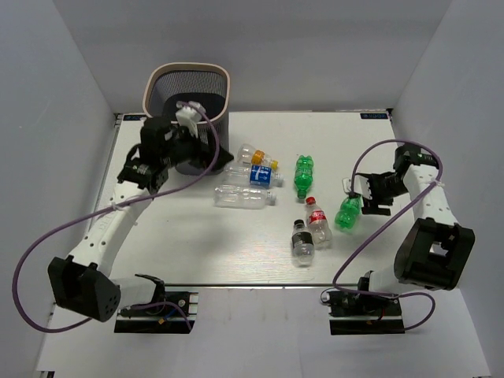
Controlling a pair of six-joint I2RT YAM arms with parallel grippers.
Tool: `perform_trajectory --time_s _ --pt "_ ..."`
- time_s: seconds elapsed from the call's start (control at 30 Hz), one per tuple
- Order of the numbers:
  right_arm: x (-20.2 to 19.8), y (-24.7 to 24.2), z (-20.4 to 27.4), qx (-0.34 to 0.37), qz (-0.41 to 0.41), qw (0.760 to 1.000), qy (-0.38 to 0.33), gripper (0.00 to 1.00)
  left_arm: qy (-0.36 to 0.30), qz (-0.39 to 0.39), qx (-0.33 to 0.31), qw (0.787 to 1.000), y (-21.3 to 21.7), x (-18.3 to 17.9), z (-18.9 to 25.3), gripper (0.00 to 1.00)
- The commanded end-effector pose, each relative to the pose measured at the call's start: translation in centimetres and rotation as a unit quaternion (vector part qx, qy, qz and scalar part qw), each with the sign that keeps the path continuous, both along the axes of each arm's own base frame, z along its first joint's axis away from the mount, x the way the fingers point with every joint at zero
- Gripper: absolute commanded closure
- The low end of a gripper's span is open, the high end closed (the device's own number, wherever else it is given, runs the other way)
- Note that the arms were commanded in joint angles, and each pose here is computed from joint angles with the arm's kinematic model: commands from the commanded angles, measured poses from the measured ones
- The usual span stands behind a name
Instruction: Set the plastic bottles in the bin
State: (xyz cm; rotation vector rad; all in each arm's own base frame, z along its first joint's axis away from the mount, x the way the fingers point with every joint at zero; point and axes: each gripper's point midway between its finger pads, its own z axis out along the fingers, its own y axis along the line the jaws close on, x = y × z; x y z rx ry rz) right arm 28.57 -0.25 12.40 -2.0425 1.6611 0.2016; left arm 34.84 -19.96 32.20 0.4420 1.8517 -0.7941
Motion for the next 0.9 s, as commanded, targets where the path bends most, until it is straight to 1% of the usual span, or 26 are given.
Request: perform_trajectory --time_s 0.0,0.03,0.07,0.1,0.13,0.17,0.2,0.23,0.27,0.33,0.4,0.47,0.57,0.7,0.77,0.87 --pt "-1.9 -0.2 -0.9 -0.045 0.229 0.972 -0.034 0.22 0.047 -0.047 -0.001 0.998 -1.0 -3.8 -3.6 0.0" --pt "-2.0 0.0 -1.1 -0.038 0.237 0.97 -0.037 0.11 0.074 -0.046 0.005 0.996 -1.0 -4.6 -5.9 0.0" --pt "-2.1 0.3 -1.4 -0.035 0.248 0.967 -0.044 0.1 0.084 -0.046 0.008 0.995 -0.9 -5.0 -6.9 0.0" --pt "-1.9 0.6 -2.8 -0.035 0.261 0.963 -0.061 0.1 0.109 -0.044 0.015 0.993 -0.9 -5.9 -9.0 0.0" --pt "-1.6 1.4 -2.5 -0.025 0.261 0.961 -0.088 0.1 0.117 -0.048 0.014 0.992 -1.1 -6.7 -9.6 0.0" --pt "-2.2 1.7 -3.4 -0.019 0.268 0.959 -0.091 0.1 0.124 -0.04 0.015 0.991 -0.9 -6.9 -10.4 0.0" --pt "-1.7 1.9 -4.1 -0.024 0.269 0.956 -0.111 0.1 0.152 -0.042 0.019 0.987 -0.9 -7.8 -12.4 0.0" --pt "-0.6 2.0 -3.8 -0.036 0.274 0.95 -0.143 0.1 0.157 -0.04 0.02 0.987 -1.0 -8.3 -12.9 0.0" --pt "-0.3 2.2 -4.1 -0.037 0.278 0.947 -0.157 0.1 0.159 -0.034 0.018 0.987 -0.8 -8.5 -13.2 0.0" --pt "0.4 2.1 -4.6 -0.045 0.282 0.944 -0.167 0.1 0.184 -0.036 0.016 0.982 -1.1 -9.6 -14.8 0.0" --pt "0.7 2.2 -4.9 -0.044 0.283 0.943 -0.168 0.1 0.19 -0.033 0.013 0.981 -1.0 -10.3 -15.5 0.0" --pt "1.7 2.0 -4.8 -0.05 0.278 0.941 -0.184 0.1 0.199 -0.026 0.016 0.98 -1.0 -10.5 -16.1 0.0" --pt "2.6 1.8 -3.9 -0.05 0.273 0.941 -0.194 0.1 0.205 -0.029 0.019 0.978 -1.2 -11.2 -16.4 0.0" --pt "3.4 3.1 -1.5 0.005 0.256 0.946 -0.197 0.1 0.215 -0.03 0.019 0.976 -1.6 -11.7 -16.8 0.0" --pt "4.2 3.3 -0.8 0.009 0.259 0.942 -0.213 0.1 0.225 -0.032 0.02 0.974 -2.0 -11.6 -17.3 0.0" --pt "4.0 3.8 -1.0 0.016 0.272 0.938 -0.215 0.1 0.234 -0.035 0.025 0.971 -2.3 -11.6 -18.0 0.0"
